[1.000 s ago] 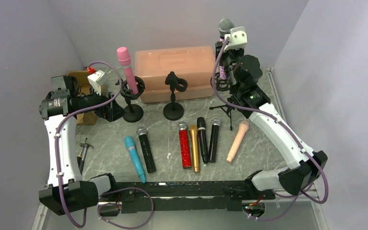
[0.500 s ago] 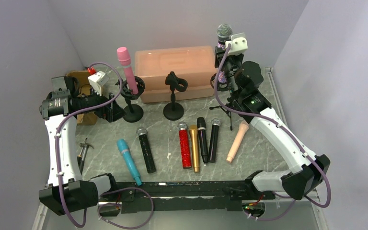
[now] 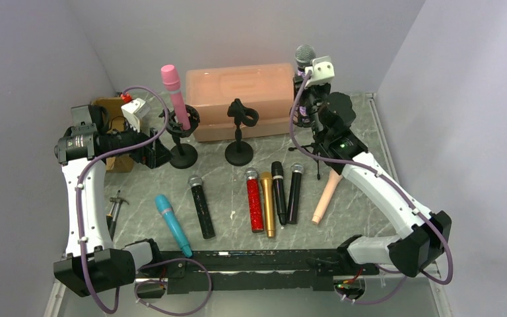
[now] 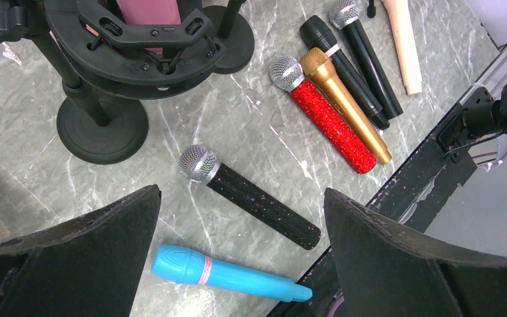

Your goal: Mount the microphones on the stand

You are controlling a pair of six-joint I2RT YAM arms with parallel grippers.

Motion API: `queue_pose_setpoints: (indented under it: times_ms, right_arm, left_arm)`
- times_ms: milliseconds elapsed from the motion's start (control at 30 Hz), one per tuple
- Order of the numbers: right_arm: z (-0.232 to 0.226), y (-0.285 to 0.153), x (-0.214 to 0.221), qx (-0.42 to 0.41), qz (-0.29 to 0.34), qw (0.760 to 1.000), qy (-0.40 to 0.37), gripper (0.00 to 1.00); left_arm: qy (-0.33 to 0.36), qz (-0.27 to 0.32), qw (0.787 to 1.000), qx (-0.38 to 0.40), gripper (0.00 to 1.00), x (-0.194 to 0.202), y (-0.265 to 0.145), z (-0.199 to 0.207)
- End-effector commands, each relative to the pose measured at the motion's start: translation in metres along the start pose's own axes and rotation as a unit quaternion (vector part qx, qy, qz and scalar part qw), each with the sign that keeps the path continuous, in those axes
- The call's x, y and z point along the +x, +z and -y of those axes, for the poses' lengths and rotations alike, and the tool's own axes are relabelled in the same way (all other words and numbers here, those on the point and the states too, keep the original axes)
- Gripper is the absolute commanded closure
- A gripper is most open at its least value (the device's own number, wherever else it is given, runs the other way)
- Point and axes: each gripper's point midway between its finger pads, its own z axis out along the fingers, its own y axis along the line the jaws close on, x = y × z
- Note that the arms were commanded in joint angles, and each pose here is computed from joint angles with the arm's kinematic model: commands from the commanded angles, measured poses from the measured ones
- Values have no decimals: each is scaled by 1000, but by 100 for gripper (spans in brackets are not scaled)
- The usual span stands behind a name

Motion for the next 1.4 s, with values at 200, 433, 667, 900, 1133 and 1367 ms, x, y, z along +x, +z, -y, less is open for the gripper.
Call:
queue_pose_setpoints:
  times_ms: [200,433,667,900,1133,1367]
  right_arm:
    - [35,-15,-2,80,42,996,22,100]
    - [46,-19,10,107,35,993,22,100]
    - [51,-19,20,128,16,991,28,100]
    - [45,-20,41,125,-4,991,37,100]
    - [36,-20,69,114,-32,993,29,100]
    - [27,-29,101,101,-70,992,29,100]
  left_arm:
    - [18,5,1000,1,0,-2,0,0]
    - [19,4,1000,-3,1,-2,-1,-1]
    - [18,5,1000,-4,0,-1,0,-1]
    - [19,4,1000,-6,0,-2,0,-2]
    - [21,4,1000,-6,1,-1,0,-2]
    - [18,4,1000,-4,1,0,2,-3]
